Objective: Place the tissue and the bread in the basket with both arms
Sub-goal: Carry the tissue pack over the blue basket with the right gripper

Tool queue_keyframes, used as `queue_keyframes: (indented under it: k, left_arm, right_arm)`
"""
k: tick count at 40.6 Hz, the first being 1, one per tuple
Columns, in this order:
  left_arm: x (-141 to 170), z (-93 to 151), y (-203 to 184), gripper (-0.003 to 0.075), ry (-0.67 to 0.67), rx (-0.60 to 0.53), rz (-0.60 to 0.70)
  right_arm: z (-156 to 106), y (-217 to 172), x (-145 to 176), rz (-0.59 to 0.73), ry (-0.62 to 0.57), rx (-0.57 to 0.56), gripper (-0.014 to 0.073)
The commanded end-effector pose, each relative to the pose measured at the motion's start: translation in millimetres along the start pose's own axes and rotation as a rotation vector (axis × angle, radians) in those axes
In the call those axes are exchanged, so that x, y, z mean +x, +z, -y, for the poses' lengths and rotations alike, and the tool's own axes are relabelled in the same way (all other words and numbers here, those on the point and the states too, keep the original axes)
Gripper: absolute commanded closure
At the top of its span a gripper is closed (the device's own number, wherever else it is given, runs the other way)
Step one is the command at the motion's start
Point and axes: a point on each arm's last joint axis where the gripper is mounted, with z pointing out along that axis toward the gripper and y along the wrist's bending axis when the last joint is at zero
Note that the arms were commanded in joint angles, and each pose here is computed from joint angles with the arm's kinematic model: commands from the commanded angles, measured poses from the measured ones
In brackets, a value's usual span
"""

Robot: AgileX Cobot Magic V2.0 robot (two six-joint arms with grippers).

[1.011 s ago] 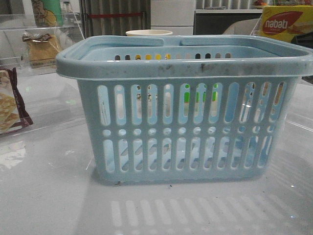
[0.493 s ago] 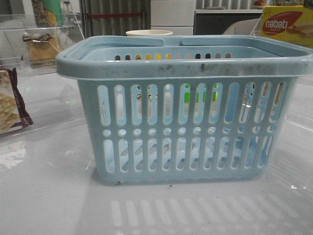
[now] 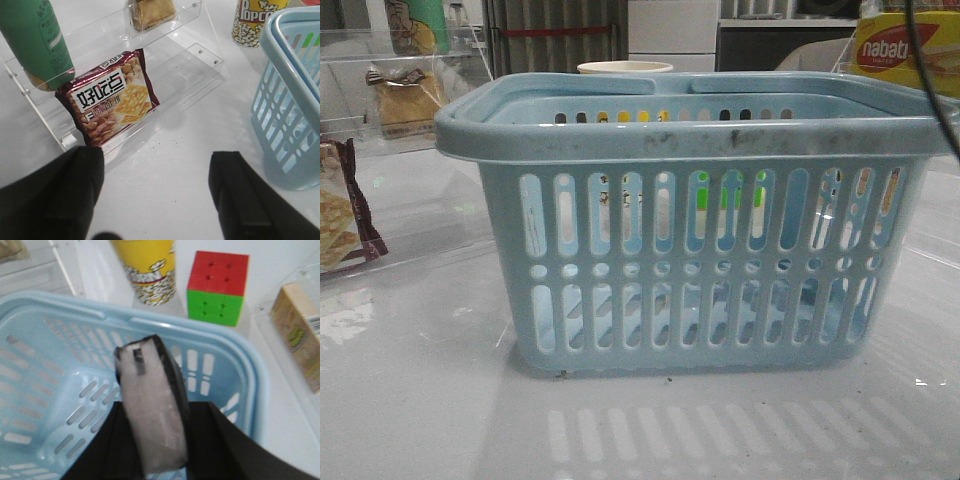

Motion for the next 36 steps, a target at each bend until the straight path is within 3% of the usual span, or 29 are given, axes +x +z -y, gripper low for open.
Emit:
queue_keyframes:
  k: [1,8,16,18,28,36]
  left_arm:
    - [-14.9,-0.5,-4.8,0.0213,-0.002,-0.006,0.103]
    - [-14.9,-0.5,-4.8,0.0213,-0.002,-0.006,0.103]
    - [-14.9,-0.5,-4.8,0.0213,-0.002,-0.006,0.103]
    - [-14.9,-0.5,-4.8,0.0213,-0.002,-0.006,0.103]
    - [-14.9,-0.5,-4.8,0.0213,-0.002,-0.006,0.103]
    - [-14.9,-0.5,-4.8,0.0213,-0.002,-0.006,0.103]
  right_arm:
    - [-19.1,-0.7,-9.5,0.069,-0.02,-0.06,0.04]
    - [-38.3,29.0,-0.4,-0.005,-0.025,-0.12,0.0363]
    - [-40.4,53.1,5.3,-0.047,-0.004,-0.13,0.009]
    - [-40.2,53.6,5.2,-0.044,-0.026,-0.129,0.0059]
    - [-42.4,18.0,0.3,0.03,-0.157,-0.141,0.0102]
    - [-38.9,-32.0,20.6,0.103,-0.27,-0.13,0.013]
